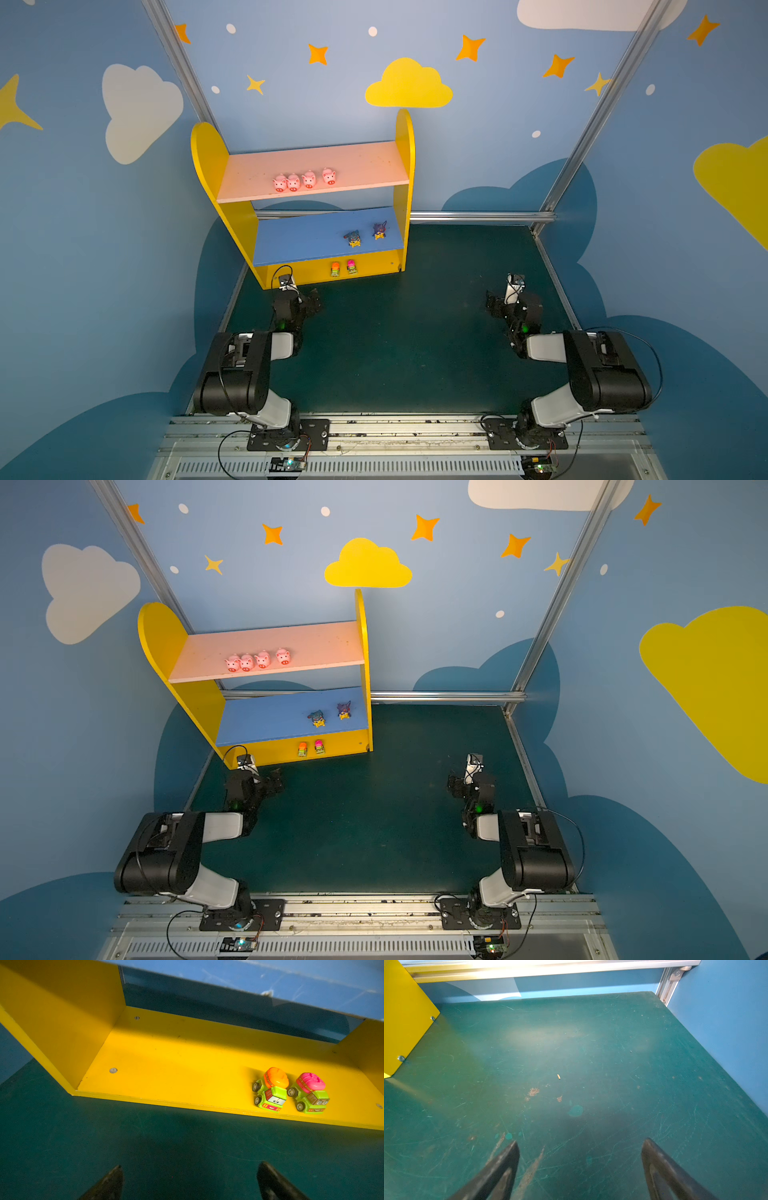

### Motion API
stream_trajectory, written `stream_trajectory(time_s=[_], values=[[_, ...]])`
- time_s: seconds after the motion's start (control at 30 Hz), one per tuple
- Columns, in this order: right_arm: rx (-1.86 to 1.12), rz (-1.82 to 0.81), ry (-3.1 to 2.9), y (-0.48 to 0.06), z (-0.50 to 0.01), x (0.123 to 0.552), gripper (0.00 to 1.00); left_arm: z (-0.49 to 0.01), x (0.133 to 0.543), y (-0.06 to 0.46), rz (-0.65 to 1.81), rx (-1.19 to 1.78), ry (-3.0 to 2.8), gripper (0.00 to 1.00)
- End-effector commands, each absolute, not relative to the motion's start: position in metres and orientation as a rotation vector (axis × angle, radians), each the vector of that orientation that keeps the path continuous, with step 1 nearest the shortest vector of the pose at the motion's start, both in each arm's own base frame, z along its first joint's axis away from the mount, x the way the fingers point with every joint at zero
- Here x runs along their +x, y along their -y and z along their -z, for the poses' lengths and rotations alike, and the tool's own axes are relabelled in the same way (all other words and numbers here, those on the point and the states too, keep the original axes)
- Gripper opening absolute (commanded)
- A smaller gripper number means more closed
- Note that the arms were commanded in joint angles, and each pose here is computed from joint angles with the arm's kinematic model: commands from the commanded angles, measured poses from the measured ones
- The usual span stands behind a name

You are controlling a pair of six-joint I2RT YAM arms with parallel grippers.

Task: Organize plastic toys on shelves
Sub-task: Reset both arms

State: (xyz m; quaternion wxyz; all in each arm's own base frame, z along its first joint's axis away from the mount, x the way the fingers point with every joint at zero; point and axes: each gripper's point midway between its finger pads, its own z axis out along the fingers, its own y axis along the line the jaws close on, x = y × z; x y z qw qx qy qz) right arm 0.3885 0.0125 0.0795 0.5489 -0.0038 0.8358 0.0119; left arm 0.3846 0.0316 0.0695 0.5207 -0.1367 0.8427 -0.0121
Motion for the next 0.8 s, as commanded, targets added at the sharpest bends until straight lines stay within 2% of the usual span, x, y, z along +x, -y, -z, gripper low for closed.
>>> stream_trajectory(time_s=[0.0,0.77], values=[[-0.024,-0.042,-1.949,-0.0155,-0.0901,0.3931,0.9,-0.0808,0.3908,-0.0318,0.025,-0.306,-1.983,1.0],[-0.022,-0.041,-1.95,-0.0151,-0.0902,0.3934,0.9,-0.0799,0.391,-0.0315,0.014,-0.304,-1.989,1.0]])
